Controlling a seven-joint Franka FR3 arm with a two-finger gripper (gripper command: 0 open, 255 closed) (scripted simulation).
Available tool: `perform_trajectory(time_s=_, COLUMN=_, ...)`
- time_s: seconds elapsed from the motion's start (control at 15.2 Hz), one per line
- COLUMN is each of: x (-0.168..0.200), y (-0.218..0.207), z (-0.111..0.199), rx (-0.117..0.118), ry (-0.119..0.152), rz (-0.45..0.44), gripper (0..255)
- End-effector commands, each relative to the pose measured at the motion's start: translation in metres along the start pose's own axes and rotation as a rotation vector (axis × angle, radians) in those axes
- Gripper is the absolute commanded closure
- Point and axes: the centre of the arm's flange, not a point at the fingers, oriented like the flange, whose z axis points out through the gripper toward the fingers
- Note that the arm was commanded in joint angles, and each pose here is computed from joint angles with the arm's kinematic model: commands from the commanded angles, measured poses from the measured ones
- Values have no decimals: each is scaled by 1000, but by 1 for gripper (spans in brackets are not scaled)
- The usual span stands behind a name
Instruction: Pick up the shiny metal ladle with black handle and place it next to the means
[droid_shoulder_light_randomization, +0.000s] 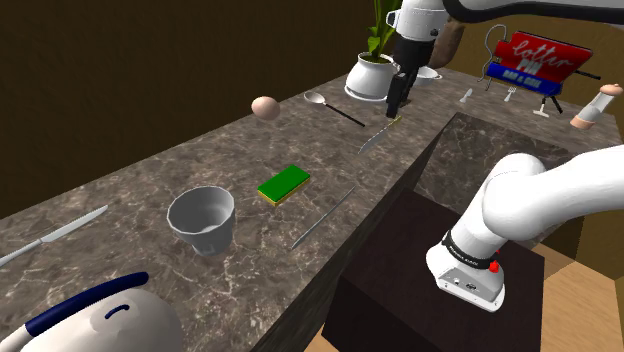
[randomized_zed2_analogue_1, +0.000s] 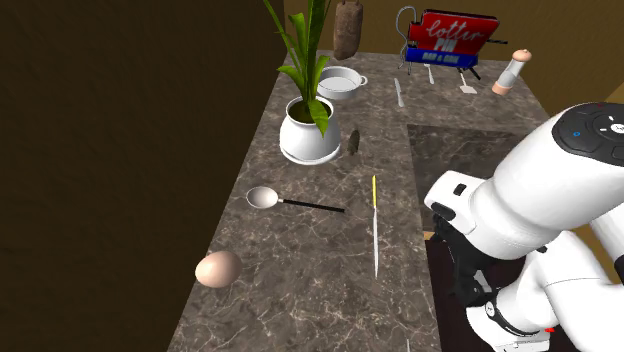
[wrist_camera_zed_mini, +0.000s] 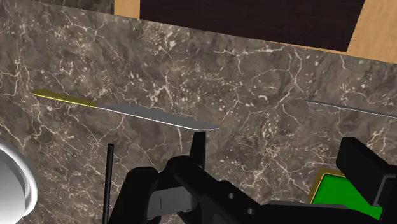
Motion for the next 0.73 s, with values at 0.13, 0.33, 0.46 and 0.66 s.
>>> perform_trajectory(time_s=0.13, x=20, y=14, z=10, rx=-1, ry=-6, rz=10, gripper=0)
perform_trajectory(time_s=0.33, x=50, y=37, z=26, rx=-4, ry=-15, rz=26, gripper=0)
perform_trajectory(time_s=0.46, x=70, y=52, z=37, rx=-5, ry=-21, rz=37, gripper=0)
perform_trajectory(time_s=0.66, x=99, y=74, z=53, rx=-7, ry=-31, rz=52, gripper=0)
